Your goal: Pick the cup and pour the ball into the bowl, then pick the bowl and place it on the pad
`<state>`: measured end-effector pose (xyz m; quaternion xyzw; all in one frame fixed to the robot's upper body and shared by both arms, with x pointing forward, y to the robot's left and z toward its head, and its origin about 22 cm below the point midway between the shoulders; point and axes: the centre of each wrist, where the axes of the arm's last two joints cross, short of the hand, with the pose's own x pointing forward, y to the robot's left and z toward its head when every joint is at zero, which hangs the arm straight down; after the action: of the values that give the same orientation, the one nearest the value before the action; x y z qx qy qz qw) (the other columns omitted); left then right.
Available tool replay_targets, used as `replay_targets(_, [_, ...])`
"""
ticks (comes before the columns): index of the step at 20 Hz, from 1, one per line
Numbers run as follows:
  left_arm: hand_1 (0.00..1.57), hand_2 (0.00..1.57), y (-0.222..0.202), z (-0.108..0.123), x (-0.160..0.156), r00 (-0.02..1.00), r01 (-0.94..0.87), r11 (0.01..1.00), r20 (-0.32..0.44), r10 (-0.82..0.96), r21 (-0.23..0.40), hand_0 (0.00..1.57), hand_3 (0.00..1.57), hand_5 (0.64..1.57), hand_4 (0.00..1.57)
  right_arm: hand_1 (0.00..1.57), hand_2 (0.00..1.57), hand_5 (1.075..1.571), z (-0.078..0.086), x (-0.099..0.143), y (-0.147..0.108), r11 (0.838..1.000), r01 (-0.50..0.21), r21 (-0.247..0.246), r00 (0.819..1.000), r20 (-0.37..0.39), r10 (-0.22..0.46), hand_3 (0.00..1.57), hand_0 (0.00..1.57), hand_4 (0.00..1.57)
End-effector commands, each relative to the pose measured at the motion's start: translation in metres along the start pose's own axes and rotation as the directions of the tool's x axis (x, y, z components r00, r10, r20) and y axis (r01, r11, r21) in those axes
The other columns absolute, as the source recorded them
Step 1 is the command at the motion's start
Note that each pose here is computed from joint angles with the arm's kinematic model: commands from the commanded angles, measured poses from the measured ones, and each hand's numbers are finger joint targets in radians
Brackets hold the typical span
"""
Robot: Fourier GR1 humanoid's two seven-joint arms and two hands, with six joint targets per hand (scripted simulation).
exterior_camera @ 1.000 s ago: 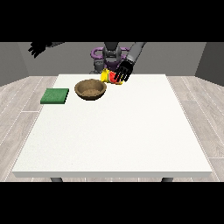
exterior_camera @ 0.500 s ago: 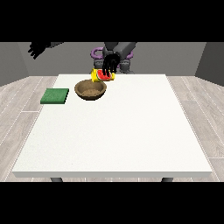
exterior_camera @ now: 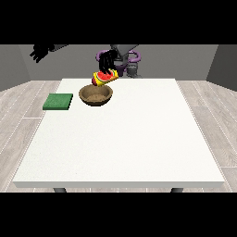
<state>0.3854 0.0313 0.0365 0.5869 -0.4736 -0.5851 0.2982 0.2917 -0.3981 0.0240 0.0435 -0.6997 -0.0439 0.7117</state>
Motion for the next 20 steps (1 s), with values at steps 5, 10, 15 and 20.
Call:
replay_targets(5, [0.0,1.06,0.007,0.031,0.025,0.99,0.087,0.995,0.113,-0.082,-0.047,0.0,1.54,1.571,1.11,0.0,0.0,1.55,0.001,-0.005,-0.005,0.999,0.012,-0.036,1.0,-0.004,-0.013,0.17,0.0,0.71])
replay_targets(10, [0.75,1.57,0.012,0.004,-0.036,0.969,-0.242,0.968,-0.032,0.245,0.066,0.75,1.54,1.556,1.11,0.0,0.0,1.55,0.016,-0.018,-0.008,0.994,0.012,-0.107,0.999,-0.039,-0.016,0.17,0.0,0.71])
replay_targets(15, [0.8,1.19,0.027,-0.009,-0.098,0.696,-0.692,0.705,-0.114,0.708,0.154,0.8,0.88,1.555,1.3,0.0,0.0,1.556,0.017,-0.019,-0.005,0.99,-0.008,-0.143,0.999,-0.038,0.003,0.11,0.0,0.76])
replay_targets(20, [0.0,0.0,0.054,-0.017,-0.157,0.223,-0.927,0.244,-0.105,0.969,0.284,0.0,0.0,1.568,1.15,0.0,0.0,1.556,0.017,-0.028,0.002,0.984,0.008,-0.175,0.999,-0.043,-0.016,0.0,0.0,0.78])
